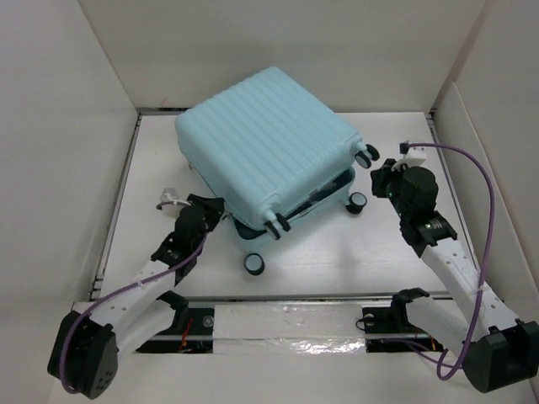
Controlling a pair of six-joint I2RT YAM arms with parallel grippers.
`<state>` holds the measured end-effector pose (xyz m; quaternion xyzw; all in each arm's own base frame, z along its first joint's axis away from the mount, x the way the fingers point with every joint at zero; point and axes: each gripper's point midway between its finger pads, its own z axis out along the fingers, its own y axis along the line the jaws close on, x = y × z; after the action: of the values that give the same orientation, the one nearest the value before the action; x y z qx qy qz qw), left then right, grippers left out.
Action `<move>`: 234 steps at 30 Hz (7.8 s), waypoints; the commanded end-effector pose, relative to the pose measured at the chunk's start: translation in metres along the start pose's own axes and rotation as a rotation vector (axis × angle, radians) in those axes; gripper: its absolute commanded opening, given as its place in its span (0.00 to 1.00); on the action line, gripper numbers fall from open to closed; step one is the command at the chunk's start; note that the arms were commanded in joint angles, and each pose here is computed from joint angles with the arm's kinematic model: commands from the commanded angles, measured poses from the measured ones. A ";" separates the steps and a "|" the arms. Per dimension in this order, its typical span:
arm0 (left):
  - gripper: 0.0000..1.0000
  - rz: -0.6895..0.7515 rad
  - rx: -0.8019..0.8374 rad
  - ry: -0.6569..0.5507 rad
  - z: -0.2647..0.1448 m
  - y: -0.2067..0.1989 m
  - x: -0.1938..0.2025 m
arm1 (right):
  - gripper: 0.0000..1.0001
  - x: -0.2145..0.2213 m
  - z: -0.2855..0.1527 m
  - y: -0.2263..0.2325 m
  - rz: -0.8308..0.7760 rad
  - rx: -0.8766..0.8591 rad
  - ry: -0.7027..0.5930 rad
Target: Pack the luggage
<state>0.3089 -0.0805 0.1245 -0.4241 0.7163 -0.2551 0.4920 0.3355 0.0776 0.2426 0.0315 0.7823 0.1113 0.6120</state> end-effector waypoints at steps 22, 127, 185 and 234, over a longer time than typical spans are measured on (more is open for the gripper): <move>0.68 0.217 0.356 0.014 0.044 -0.231 -0.076 | 0.00 0.060 0.023 -0.007 0.080 -0.009 0.165; 0.43 0.406 0.233 0.288 -0.072 0.023 0.064 | 0.35 0.134 -0.054 0.138 -0.109 -0.728 0.036; 0.24 0.363 0.606 0.336 -0.077 -0.131 0.134 | 0.00 0.144 -0.128 0.338 0.063 -0.693 0.137; 0.51 0.102 0.250 0.409 0.037 -0.079 0.075 | 0.00 0.120 -0.093 0.353 -0.212 -0.798 0.176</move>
<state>0.4173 -0.0789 0.1228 -0.3895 0.7481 -0.2742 0.4620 0.2103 0.3493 0.1347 -0.2654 0.8117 0.1846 0.4865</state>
